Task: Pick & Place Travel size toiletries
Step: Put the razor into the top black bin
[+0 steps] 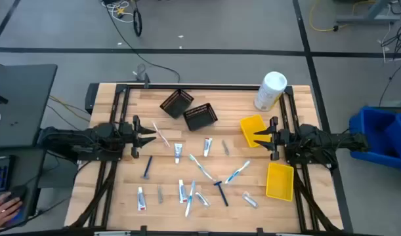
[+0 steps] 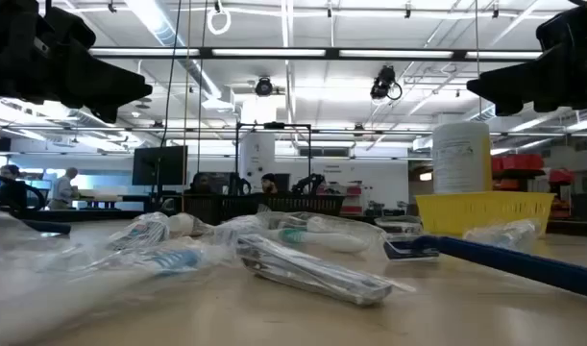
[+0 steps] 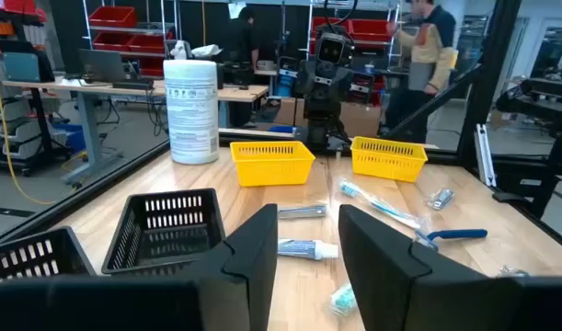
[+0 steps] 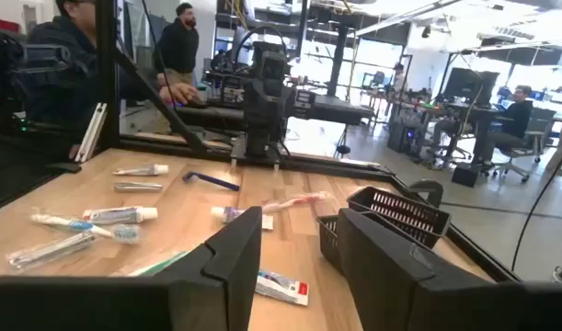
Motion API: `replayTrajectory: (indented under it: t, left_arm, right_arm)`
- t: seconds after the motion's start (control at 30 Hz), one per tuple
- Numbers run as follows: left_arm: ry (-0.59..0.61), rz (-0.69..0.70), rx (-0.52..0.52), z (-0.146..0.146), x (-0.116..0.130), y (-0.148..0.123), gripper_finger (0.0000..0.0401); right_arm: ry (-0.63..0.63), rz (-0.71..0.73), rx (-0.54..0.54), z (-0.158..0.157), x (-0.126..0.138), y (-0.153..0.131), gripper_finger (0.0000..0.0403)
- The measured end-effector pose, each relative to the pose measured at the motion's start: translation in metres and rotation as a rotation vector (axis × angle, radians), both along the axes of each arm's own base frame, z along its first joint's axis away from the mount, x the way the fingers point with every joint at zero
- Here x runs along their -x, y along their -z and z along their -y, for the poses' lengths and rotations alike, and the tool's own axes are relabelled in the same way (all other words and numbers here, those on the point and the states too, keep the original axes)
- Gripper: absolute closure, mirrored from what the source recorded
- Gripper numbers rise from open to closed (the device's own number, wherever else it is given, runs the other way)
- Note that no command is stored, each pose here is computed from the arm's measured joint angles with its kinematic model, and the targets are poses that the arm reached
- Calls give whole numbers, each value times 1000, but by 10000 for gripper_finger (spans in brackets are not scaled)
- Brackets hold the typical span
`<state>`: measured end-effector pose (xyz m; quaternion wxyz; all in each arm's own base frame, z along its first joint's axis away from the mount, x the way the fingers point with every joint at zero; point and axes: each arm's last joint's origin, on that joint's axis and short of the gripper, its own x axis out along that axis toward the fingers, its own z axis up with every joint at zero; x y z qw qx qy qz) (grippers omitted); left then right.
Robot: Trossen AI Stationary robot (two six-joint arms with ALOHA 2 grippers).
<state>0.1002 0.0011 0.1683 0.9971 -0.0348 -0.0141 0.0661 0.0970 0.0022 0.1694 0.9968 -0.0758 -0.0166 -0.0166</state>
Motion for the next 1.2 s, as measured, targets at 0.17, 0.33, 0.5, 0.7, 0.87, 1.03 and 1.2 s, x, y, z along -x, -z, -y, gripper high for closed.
replayTrajectory:
  t: [0.17,0.33,0.5,0.7,0.87,1.03,1.2]
  left_arm:
    - [0,-1,0,0,0,0,275]
    - [0,0,0,0,0,0,275]
    - [0,0,0,0,0,0,275]
    - [0,0,0,0,0,0,275]
    - [0,0,0,0,0,0,275]
    - [0,0,0,0,0,0,275]
    - [-1,10,-11,0,0,-1,275]
  right_arm:
    - [0,0,0,0,0,0,253]
    - [0,0,-2,0,0,0,252]
    - [0,0,-3,0,0,0,244]
    - [0,0,-3,0,0,0,234]
    - [-1,1,-15,0,0,0,227]
    - [-5,5,-128,0,0,0,221]
    - [-8,34,-166,0,0,-3,215]
